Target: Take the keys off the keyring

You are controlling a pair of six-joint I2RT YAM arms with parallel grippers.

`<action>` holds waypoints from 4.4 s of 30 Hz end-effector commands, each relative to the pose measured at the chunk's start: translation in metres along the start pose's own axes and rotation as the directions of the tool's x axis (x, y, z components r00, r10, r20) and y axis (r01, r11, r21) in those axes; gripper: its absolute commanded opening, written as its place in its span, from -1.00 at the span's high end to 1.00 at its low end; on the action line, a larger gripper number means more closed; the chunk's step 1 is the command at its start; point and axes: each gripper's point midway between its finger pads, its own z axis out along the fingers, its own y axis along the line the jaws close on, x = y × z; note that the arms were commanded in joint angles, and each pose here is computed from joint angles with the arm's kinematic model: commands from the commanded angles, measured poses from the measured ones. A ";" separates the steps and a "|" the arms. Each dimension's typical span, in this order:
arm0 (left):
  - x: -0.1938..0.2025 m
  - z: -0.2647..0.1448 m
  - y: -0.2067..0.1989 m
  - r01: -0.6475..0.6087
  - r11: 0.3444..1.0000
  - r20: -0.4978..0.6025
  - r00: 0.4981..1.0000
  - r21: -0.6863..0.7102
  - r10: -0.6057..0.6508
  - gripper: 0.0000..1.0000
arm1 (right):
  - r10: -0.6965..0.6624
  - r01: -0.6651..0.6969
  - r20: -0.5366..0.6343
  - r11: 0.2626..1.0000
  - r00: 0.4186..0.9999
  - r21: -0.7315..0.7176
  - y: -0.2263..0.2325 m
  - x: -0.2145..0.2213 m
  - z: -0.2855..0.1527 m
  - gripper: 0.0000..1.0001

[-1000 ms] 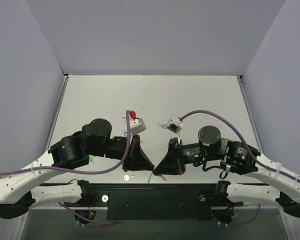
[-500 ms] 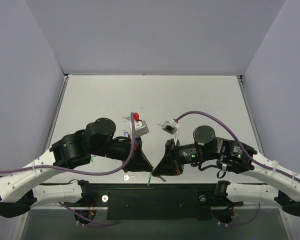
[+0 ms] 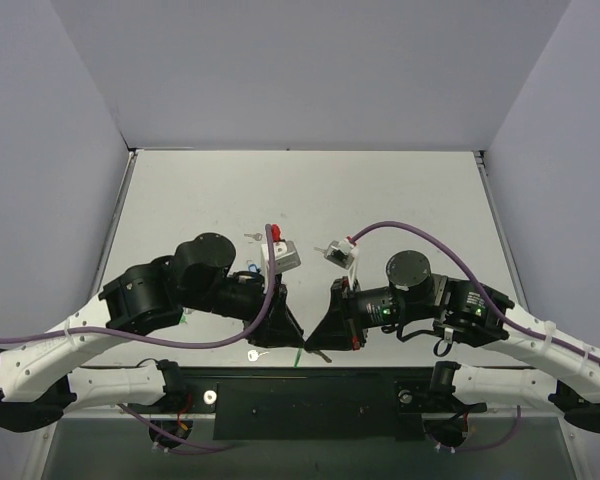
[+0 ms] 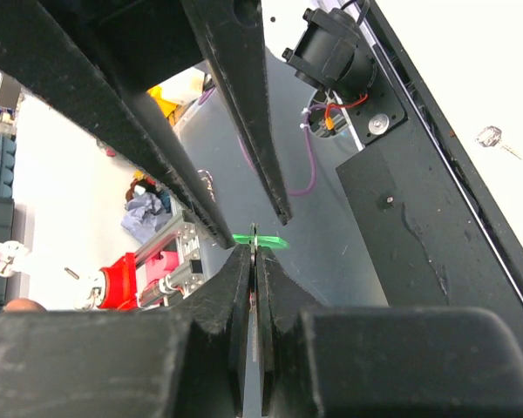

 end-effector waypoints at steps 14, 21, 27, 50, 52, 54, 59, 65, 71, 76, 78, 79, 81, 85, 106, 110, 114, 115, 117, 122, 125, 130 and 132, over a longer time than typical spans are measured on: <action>-0.057 -0.037 -0.023 0.120 0.991 0.372 0.919 0.055 -0.132 -0.24 | -0.054 0.059 0.141 0.998 0.989 -0.033 0.021 -0.028 -0.016 1.00; -0.051 -0.034 -0.018 0.165 0.978 0.436 0.876 0.127 -0.204 -0.02 | -0.048 0.057 0.174 0.997 0.984 -0.045 0.024 -0.036 -0.013 1.00; -0.047 -0.027 -0.017 0.177 0.973 0.418 0.881 0.145 -0.223 0.08 | -0.052 0.063 0.190 0.997 0.980 -0.052 0.028 -0.040 -0.015 1.00; -0.045 -0.022 -0.008 0.213 0.970 0.422 0.874 0.117 -0.243 0.29 | -0.058 0.071 0.208 0.996 0.976 -0.056 0.031 -0.042 -0.019 1.00; -0.043 -0.021 -0.007 0.218 0.969 0.419 0.874 0.116 -0.246 0.35 | -0.061 0.076 0.217 0.995 0.974 -0.059 0.033 -0.044 -0.021 1.00; -0.043 -0.020 -0.006 0.222 0.968 0.418 0.873 0.115 -0.250 0.37 | -0.064 0.079 0.219 0.995 0.974 -0.060 0.034 -0.045 -0.021 1.00; -0.042 -0.021 -0.007 0.224 0.967 0.416 0.874 0.118 -0.253 0.38 | -0.064 0.080 0.223 0.995 0.973 -0.063 0.037 -0.046 -0.023 1.00; -0.037 -0.014 -0.007 0.230 0.964 0.385 0.884 0.132 -0.264 0.52 | -0.062 0.077 0.224 0.995 0.973 -0.061 0.036 -0.048 -0.021 1.00; -0.033 -0.011 -0.013 0.223 0.962 0.355 0.896 0.160 -0.266 0.84 | -0.061 0.077 0.223 0.995 0.973 -0.064 0.036 -0.048 -0.019 1.00; -0.027 -0.005 -0.024 0.195 0.958 0.298 0.921 0.208 -0.252 1.00 | -0.049 0.064 0.221 0.996 0.974 -0.062 0.033 -0.048 -0.016 1.00; -0.025 -0.004 -0.025 0.185 0.961 0.279 0.930 0.205 -0.239 1.00 | -0.042 0.056 0.215 0.997 0.976 -0.058 0.032 -0.046 -0.014 1.00; -0.025 -0.004 -0.026 0.176 0.964 0.275 0.934 0.201 -0.228 1.00 | -0.041 0.054 0.211 0.997 0.977 -0.057 0.030 -0.044 -0.014 1.00; -0.025 -0.006 -0.030 0.155 0.968 0.261 0.943 0.200 -0.205 1.00 | -0.038 0.052 0.210 0.997 0.977 -0.059 0.030 -0.043 -0.013 1.00; -0.016 -0.007 -0.031 0.129 0.975 0.210 0.963 0.183 -0.167 1.00 | -0.028 0.039 0.198 0.998 0.980 -0.054 0.028 -0.040 -0.011 1.00; 0.013 -0.007 -0.022 0.013 0.995 -0.010 1.000 0.097 -0.012 1.00 | -0.020 0.023 0.114 1.000 0.993 -0.022 0.019 -0.027 -0.001 1.00; 0.015 -0.009 -0.023 -0.003 0.994 -0.025 1.000 0.106 0.006 1.00 | -0.015 0.017 0.108 1.000 0.994 -0.019 0.018 -0.026 -0.001 1.00; 0.020 -0.012 -0.023 -0.010 0.995 -0.054 0.998 0.103 0.016 1.00 | -0.014 0.017 0.105 1.000 0.994 -0.025 0.020 -0.026 -0.002 1.00; 0.020 -0.012 -0.024 -0.012 0.995 -0.055 0.998 0.104 0.018 1.00 | -0.014 0.017 0.105 1.000 0.994 -0.025 0.020 -0.026 -0.002 1.00; 0.021 -0.013 -0.023 -0.014 0.995 -0.064 0.998 0.101 0.021 1.00 | -0.014 0.017 0.105 0.999 0.994 -0.029 0.022 -0.027 -0.002 1.00; 0.020 -0.014 -0.022 -0.021 0.996 -0.063 0.998 0.088 0.027 1.00 | -0.014 0.017 0.097 0.999 0.995 -0.030 0.021 -0.025 0.000 1.00; 0.010 -0.015 -0.023 -0.010 0.998 -0.025 1.000 0.069 0.012 0.98 | -0.012 0.016 0.100 0.999 0.995 -0.033 0.021 -0.026 0.000 1.00; -0.016 -0.028 -0.020 0.003 1.000 0.089 0.996 -0.018 -0.002 0.15 | -0.015 0.020 0.109 0.999 0.994 -0.043 0.026 -0.027 -0.002 1.00; -0.024 -0.035 -0.024 -0.001 1.000 0.127 0.992 -0.025 0.004 -0.04 | -0.018 0.024 0.114 0.998 0.993 -0.051 0.029 -0.028 -0.004 1.00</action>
